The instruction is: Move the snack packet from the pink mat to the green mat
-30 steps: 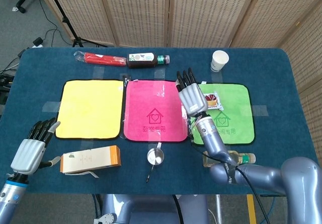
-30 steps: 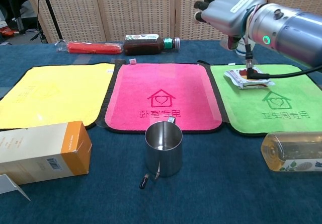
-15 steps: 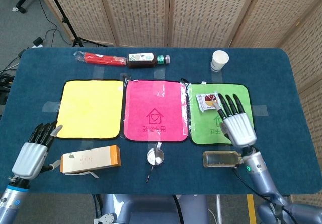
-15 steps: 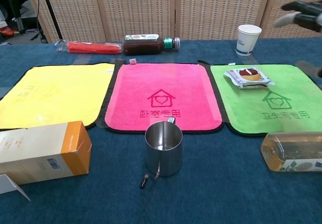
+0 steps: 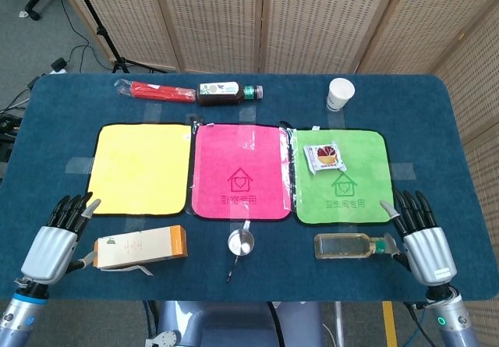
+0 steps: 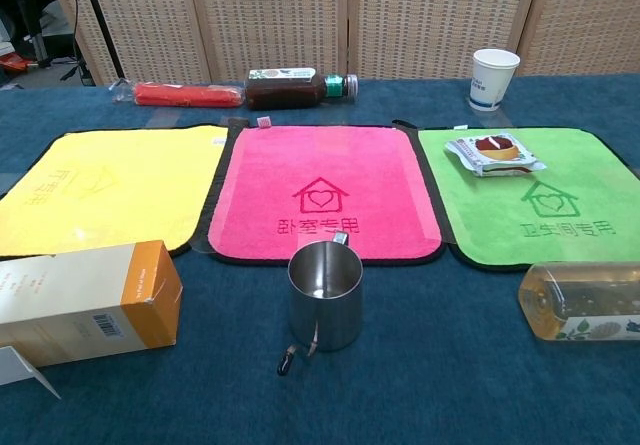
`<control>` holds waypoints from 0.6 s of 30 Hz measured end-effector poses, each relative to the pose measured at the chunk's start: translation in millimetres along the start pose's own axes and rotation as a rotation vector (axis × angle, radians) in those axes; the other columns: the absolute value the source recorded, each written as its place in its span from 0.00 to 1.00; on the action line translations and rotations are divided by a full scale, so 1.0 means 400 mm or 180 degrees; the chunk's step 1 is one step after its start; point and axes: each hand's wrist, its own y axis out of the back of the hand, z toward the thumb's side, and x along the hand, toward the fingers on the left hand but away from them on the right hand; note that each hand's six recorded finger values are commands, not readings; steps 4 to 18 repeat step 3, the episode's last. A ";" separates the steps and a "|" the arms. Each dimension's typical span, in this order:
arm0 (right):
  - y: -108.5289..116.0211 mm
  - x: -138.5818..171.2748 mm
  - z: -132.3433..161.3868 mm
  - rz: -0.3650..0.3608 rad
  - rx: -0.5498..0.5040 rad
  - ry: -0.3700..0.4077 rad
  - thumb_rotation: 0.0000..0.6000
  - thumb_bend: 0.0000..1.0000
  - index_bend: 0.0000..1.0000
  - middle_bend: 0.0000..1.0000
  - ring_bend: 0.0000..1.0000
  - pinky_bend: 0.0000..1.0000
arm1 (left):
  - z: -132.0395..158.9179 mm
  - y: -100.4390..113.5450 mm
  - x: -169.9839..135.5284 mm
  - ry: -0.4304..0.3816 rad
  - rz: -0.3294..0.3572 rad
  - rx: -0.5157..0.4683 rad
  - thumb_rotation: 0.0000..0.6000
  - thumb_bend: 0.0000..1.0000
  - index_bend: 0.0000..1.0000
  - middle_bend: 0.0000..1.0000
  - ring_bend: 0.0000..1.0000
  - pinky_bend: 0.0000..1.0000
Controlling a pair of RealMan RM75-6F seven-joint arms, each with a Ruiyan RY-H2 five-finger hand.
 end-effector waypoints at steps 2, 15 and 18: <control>0.000 0.009 -0.005 0.0017 -0.0009 0.0003 1.00 0.47 0.14 0.00 0.00 0.00 | -0.002 -0.004 0.002 0.0020 -0.0024 0.0012 1.00 0.12 0.00 0.00 0.00 0.00; 0.002 0.009 -0.006 0.0012 -0.0019 -0.0001 1.00 0.47 0.14 0.00 0.00 0.00 | -0.003 -0.006 0.003 0.0029 -0.0032 0.0020 1.00 0.12 0.00 0.00 0.00 0.00; 0.002 0.009 -0.006 0.0012 -0.0019 -0.0001 1.00 0.47 0.14 0.00 0.00 0.00 | -0.003 -0.006 0.003 0.0029 -0.0032 0.0020 1.00 0.12 0.00 0.00 0.00 0.00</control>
